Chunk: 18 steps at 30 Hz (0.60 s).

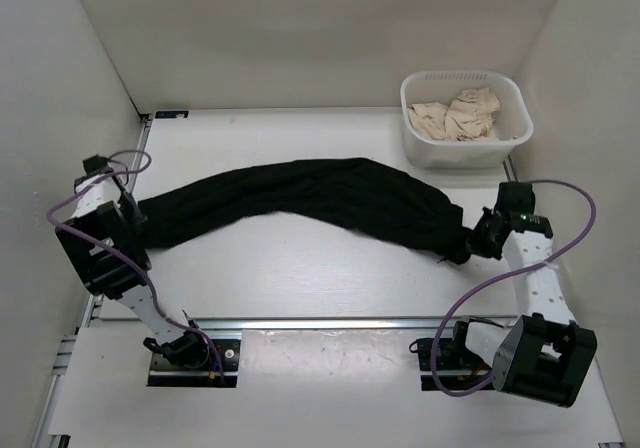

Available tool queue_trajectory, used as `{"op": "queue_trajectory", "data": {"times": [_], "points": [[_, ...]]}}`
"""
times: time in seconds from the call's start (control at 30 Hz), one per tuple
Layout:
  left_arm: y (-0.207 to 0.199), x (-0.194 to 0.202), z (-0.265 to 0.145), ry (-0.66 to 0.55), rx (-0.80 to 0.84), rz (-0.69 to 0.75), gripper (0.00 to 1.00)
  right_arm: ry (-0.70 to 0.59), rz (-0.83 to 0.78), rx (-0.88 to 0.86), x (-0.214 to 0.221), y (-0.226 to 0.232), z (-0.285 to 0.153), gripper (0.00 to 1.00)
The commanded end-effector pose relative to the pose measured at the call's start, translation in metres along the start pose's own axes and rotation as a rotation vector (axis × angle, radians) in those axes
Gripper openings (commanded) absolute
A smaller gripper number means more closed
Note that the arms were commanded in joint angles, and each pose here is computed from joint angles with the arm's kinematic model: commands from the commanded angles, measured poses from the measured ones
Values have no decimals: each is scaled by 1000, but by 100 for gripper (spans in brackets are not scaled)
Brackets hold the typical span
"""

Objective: Fold and stack the trousers
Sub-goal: Flatten the trousers out

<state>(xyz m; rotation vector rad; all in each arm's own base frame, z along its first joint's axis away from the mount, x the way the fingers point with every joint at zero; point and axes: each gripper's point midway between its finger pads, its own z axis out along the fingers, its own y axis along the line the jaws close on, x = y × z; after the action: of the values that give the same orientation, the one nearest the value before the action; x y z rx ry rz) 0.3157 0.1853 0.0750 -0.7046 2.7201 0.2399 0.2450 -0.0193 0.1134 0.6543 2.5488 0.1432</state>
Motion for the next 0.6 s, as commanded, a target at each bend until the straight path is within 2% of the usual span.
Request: {"op": "queue_trajectory", "data": {"times": [0.0, 0.13, 0.23, 0.43, 0.53, 0.57], "points": [[42, 11, 13, -18, -97, -84, 16, -141, 47, 204, -9, -43, 0, 0], [59, 26, 21, 23, -86, -143, 14, -151, 114, 365, -2, -73, 7, 0], [64, 25, 17, 12, -92, -157, 14, -176, 170, 389, -23, -82, 3, 0], [84, 7, -1, -59, -130, -196, 14, -352, 121, 351, -112, -62, -47, 0], [87, 19, 0, -41, -141, -203, 14, -342, 145, 439, -102, -77, -56, 0], [84, 34, 6, -1, -137, -200, 14, -284, 152, 477, -78, -87, -45, 0]]}}
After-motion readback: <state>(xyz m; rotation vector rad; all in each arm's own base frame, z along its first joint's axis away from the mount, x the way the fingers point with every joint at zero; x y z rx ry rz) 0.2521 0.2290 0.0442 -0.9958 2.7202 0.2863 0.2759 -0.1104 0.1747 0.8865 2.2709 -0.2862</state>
